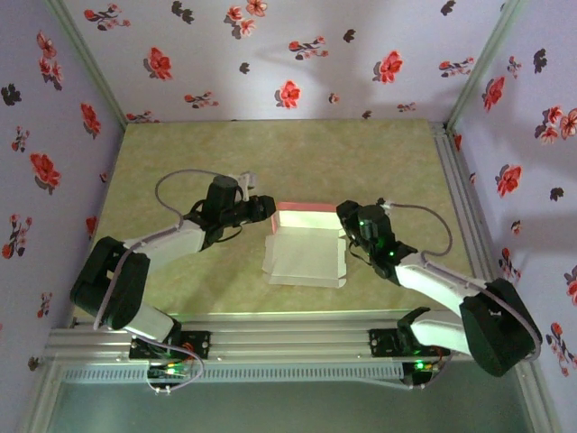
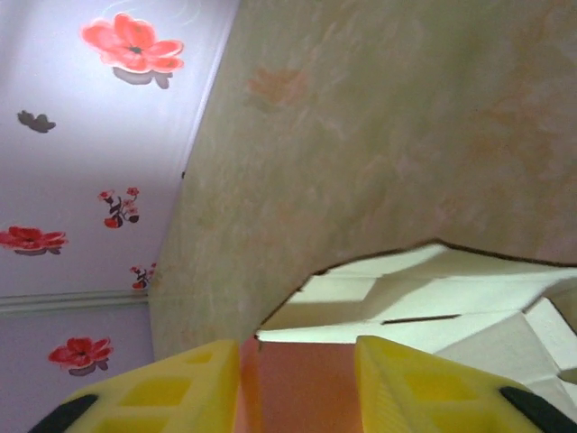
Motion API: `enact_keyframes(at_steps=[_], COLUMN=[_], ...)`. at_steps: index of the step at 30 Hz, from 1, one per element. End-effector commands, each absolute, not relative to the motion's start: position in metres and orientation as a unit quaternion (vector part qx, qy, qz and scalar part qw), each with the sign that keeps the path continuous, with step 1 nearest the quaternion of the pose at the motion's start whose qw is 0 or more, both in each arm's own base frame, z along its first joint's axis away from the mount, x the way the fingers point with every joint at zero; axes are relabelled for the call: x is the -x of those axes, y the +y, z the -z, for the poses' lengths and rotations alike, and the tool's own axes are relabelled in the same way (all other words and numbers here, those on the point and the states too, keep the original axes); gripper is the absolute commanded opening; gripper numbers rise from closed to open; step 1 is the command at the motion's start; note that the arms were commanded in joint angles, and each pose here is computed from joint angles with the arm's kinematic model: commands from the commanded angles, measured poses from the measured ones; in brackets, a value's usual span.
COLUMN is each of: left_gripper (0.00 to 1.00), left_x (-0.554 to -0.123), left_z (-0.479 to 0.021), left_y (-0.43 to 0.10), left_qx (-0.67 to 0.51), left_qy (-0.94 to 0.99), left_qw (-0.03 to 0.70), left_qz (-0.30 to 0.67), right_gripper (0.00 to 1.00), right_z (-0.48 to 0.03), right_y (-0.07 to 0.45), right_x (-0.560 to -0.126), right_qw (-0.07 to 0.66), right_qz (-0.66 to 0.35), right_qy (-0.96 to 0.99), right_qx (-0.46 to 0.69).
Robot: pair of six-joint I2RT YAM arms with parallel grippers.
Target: Fold the paper box
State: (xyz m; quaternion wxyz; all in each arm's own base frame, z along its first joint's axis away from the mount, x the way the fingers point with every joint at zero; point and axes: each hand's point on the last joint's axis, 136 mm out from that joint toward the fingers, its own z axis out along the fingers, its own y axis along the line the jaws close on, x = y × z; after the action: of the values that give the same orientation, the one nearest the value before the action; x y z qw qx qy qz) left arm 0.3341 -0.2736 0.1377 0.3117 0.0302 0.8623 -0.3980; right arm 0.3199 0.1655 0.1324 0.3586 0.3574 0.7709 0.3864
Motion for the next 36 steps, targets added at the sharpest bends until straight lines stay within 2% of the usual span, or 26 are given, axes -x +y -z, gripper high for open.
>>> enact_keyframes(at_steps=[1,6,13,15,20,23,30,36], left_gripper=[0.33,0.33,0.32,0.32,0.32,0.32,0.32,0.32], left_x=[-0.318,-0.318,-0.318,-0.318,-0.317,-0.317,-0.315,-0.314], left_z=[-0.095,-0.095,-0.094,-0.094,-0.09,-0.087,-0.083,-0.086], left_y=[-0.265,-0.264,-0.265,-0.264,-0.263,-0.264,-0.265,-0.267], left_qx=[-0.014,-0.014,-0.023,-0.028,-0.032,-0.034,-0.038,-0.052], left_qy=[0.895,0.896,0.897,0.897,0.9,0.902,0.905,0.904], left_qw=[0.264,0.265,0.267,0.27,0.271,0.269,0.267,0.273], left_qz=[0.358,0.355,0.351,0.349,0.339,0.335,0.33,0.326], right_gripper=[0.47,0.5,0.35,0.32,0.4,0.41,0.5,0.52], right_z=[-0.134,-0.136,-0.125,-0.12,-0.125,-0.133,-0.149,-0.144], right_y=[0.164,0.148,0.137,0.125,0.104,0.091,0.104,0.114], right_x=[-0.309,-0.288,-0.268,-0.267,-0.267,-0.271,-0.3,-0.319], right_qw=[0.35,0.347,0.303,0.311,0.33,0.333,0.327,0.29], right_qz=[-0.368,-0.334,-0.27,-0.23,-0.151,-0.088,-0.057,-0.049], right_qy=[0.803,0.834,0.892,0.903,0.925,0.937,0.942,0.952], right_qx=[-0.313,-0.269,-0.199,-0.189,-0.116,-0.066,0.041,0.083])
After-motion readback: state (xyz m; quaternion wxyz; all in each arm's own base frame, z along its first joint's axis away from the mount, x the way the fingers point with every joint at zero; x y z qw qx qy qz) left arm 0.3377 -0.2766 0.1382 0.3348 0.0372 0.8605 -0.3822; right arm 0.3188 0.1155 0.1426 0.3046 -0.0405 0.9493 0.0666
